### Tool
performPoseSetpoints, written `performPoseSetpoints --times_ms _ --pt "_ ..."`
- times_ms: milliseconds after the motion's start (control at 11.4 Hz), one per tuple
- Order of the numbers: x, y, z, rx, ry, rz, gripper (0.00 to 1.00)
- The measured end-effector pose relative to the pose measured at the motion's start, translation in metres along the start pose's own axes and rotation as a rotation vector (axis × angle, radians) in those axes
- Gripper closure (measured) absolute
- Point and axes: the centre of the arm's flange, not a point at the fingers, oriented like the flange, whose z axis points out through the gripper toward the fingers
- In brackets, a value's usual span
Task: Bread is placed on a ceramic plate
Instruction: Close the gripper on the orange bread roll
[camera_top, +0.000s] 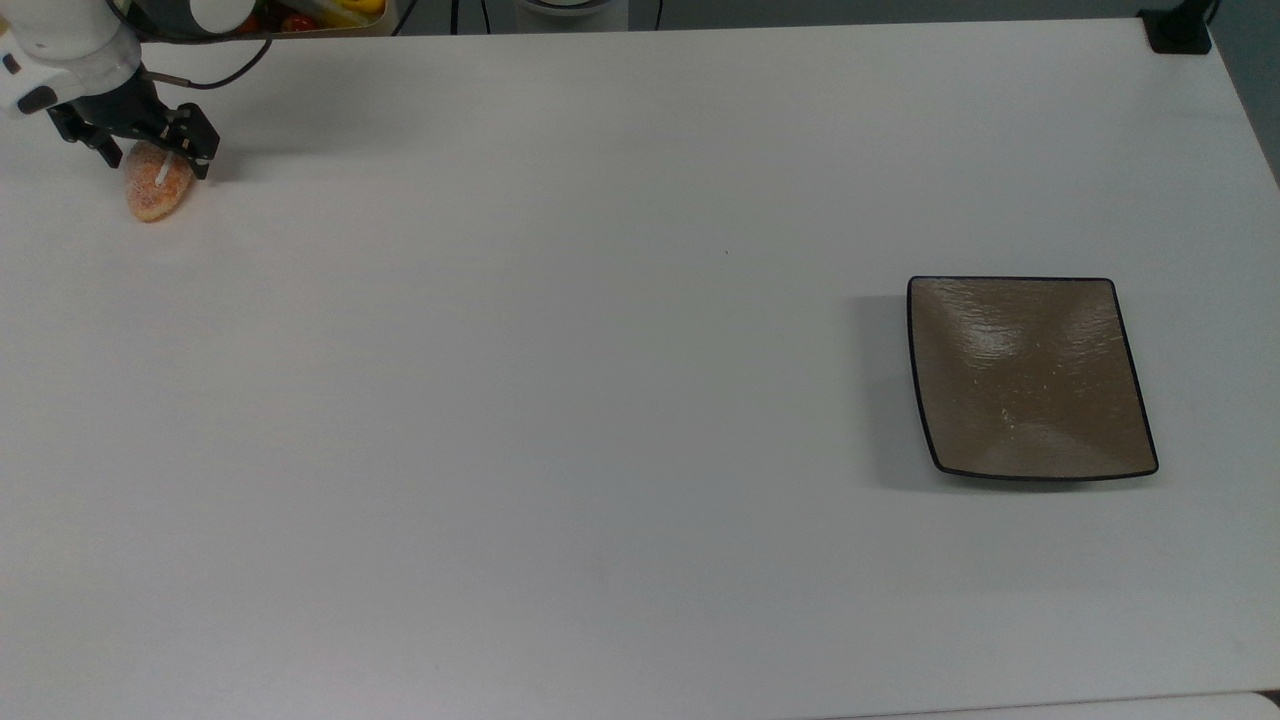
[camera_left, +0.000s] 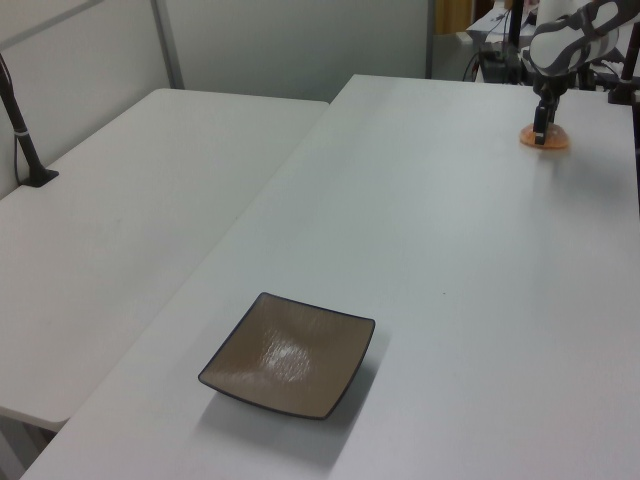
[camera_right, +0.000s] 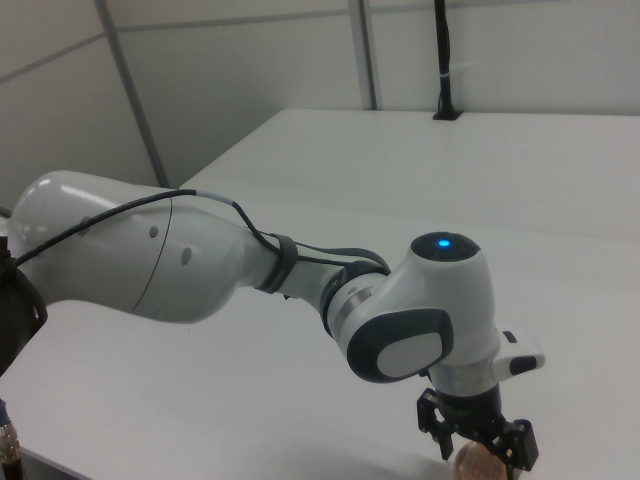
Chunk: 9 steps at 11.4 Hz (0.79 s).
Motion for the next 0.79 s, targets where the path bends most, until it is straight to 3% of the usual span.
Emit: performPoseSetpoints --times_ms 176,440,705,793 --pt "-0.0008 -0.0006 0.0019 -0.001 0.001 0.000 0.00" --pt "-0.0021 -0.0022 0.0045 0.003 -0.004 -0.001 0.11" --pt "-0.0030 -0.0036 0.0058 0.005 -0.007 -0.002 0.58" --pt "-0.0029 -0.0036 0.0053 0.005 -0.006 -0.002 0.63"
